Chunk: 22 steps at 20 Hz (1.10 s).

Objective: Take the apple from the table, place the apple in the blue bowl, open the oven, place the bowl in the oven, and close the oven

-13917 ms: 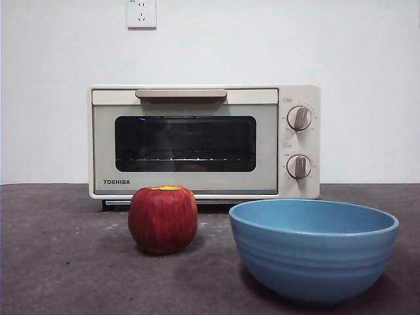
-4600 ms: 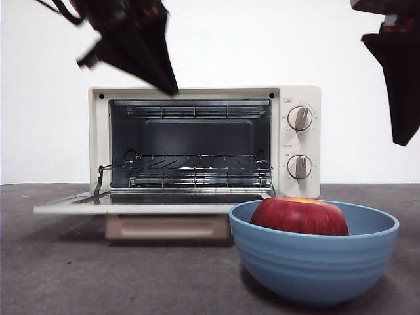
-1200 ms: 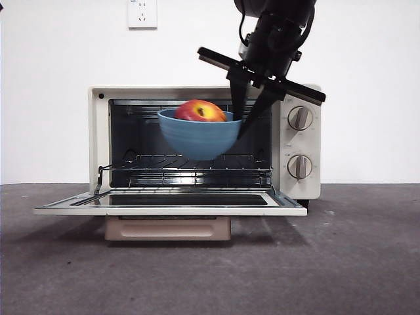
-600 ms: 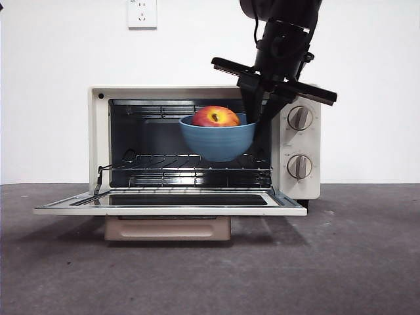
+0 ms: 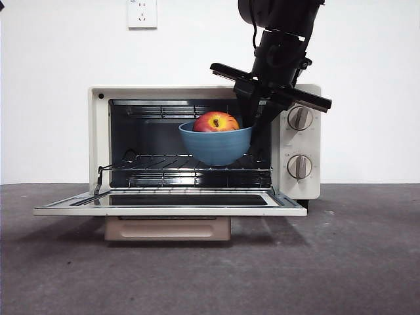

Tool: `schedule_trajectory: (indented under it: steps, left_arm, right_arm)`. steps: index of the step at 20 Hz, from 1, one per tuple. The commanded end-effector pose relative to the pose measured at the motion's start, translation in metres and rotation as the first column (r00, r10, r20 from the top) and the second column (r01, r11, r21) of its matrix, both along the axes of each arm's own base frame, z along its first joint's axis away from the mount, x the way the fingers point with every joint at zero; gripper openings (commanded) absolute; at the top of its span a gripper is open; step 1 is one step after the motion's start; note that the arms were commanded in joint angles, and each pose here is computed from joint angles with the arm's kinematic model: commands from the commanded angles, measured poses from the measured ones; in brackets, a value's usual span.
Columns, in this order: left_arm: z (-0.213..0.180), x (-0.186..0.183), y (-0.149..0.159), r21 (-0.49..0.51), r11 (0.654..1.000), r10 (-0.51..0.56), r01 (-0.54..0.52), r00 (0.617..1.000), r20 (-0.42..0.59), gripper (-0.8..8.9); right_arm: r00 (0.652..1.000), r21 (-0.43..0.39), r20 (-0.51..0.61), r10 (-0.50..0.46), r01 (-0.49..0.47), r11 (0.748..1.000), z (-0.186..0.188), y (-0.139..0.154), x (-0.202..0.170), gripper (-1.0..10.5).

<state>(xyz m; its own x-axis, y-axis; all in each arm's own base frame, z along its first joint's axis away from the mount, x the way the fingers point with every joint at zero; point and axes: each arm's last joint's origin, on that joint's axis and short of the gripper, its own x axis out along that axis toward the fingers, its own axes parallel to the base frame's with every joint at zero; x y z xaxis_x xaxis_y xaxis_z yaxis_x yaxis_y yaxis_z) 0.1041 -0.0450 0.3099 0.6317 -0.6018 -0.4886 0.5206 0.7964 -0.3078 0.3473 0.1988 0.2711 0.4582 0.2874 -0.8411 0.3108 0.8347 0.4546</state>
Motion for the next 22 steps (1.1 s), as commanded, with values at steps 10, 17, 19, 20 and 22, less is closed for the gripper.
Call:
schedule_trajectory:
  steps: [10, 17, 19, 20, 22]
  left_arm:
    - [0.002, 0.001, -0.001, 0.006, 1.0, -0.011, 0.011, 1.0, 0.013, 0.07]
    - [0.0, 0.004, -0.002, 0.009, 1.0, -0.011, 0.011, 1.0, 0.002, 0.07]
    - [0.001, 0.004, -0.002, 0.008, 1.0, -0.011, 0.011, 1.0, 0.007, 0.07]
    - [0.001, 0.004, -0.002, 0.007, 1.0, -0.011, 0.011, 1.0, 0.009, 0.07]
    - [0.001, 0.005, -0.002, 0.01, 1.0, -0.011, 0.011, 1.0, 0.004, 0.07]
  right_arm:
    - [0.996, -0.024, 0.033, 0.079, -0.078, 0.997, 0.002, 0.009, 0.001, 1.2]
    - [0.991, -0.04, 0.072, 0.111, -0.108, 0.993, 0.015, 0.006, -0.005, 1.3]
    - [0.988, -0.053, 0.098, 0.119, -0.114, 0.992, 0.023, 0.004, -0.009, 1.3]
    - [0.986, -0.056, 0.109, 0.125, -0.12, 0.991, 0.027, 0.003, -0.011, 1.3]
    - [0.982, -0.069, 0.123, 0.147, -0.139, 0.988, 0.036, -0.001, -0.017, 1.3]
